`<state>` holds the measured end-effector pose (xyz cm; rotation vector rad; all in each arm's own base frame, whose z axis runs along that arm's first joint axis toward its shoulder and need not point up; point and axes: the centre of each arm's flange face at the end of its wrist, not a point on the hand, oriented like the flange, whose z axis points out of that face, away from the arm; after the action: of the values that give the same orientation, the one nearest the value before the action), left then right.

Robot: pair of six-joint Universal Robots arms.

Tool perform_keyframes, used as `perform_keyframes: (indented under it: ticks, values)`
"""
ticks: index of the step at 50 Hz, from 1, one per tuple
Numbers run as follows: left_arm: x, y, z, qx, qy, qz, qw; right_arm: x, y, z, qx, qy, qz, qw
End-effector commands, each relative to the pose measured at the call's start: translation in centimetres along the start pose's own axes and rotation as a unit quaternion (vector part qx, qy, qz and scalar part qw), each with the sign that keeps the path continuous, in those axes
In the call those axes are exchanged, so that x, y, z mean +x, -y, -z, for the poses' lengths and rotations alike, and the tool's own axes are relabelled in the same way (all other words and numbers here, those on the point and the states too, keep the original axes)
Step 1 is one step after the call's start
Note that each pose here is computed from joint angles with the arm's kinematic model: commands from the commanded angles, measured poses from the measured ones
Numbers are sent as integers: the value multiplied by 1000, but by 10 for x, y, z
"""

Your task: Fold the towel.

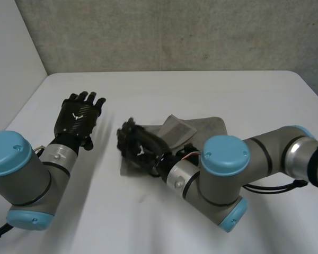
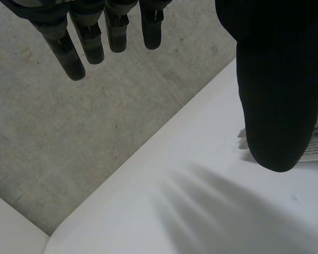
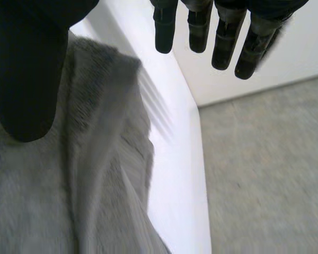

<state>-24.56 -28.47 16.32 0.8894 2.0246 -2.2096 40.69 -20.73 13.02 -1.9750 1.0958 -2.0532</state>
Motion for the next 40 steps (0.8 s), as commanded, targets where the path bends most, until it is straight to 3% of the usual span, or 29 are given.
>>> perform_keyframes:
  ticks: [1, 4, 9, 17, 27, 40]
  values:
    - [7, 4, 3, 6, -9, 1, 1000, 53, -5, 33, -50, -77, -138, 986]
    - [13, 9, 5, 13, -19, 1, 1000, 66, -12, 42, -60, -96, -175, 978]
    - [28, 21, 11, 31, -40, 16, 999, 81, -51, 75, -116, -133, -306, 935]
    - [60, 59, 11, 85, -101, 114, 985, 73, -92, 104, -203, -133, -357, 902]
    - [103, 52, 2, 53, -189, 156, 968, 65, -106, 114, -228, -134, -370, 891]
    - [115, 18, -34, -2, -179, 155, 972, 56, -109, 112, -233, -124, -376, 888]
